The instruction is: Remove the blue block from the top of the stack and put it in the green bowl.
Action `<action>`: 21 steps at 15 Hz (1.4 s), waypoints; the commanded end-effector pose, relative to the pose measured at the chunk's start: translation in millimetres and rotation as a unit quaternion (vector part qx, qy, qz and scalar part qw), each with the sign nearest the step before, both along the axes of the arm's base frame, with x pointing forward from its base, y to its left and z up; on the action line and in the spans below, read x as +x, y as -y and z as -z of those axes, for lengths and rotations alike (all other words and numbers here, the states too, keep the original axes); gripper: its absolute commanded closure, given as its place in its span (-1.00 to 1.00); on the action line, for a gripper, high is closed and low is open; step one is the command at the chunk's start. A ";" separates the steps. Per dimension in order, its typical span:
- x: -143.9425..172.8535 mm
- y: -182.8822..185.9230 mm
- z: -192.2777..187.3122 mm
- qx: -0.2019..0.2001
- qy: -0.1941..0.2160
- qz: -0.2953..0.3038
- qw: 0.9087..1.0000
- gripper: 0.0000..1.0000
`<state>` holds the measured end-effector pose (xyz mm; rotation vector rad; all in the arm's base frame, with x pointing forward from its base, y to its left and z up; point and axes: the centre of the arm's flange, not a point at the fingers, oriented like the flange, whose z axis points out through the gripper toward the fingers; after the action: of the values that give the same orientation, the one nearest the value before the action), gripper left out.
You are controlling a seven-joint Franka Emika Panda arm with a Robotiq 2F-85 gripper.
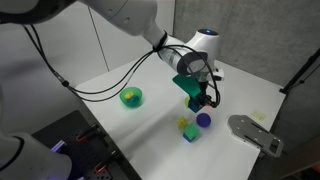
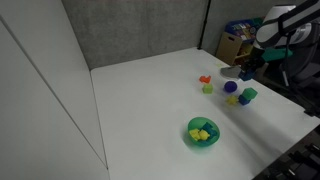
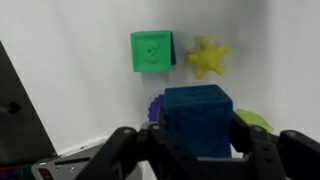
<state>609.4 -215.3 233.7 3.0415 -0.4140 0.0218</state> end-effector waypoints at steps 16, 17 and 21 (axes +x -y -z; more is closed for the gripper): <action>-96.4 -272.8 -30.0 0.028 -0.101 -0.148 0.983 0.36; -103.0 -282.4 -29.1 0.022 -0.098 -0.157 0.982 0.36; -100.0 -295.1 -19.4 0.023 -0.107 -0.173 0.979 -0.14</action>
<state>509.1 80.2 253.1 3.0723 0.1354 -0.2948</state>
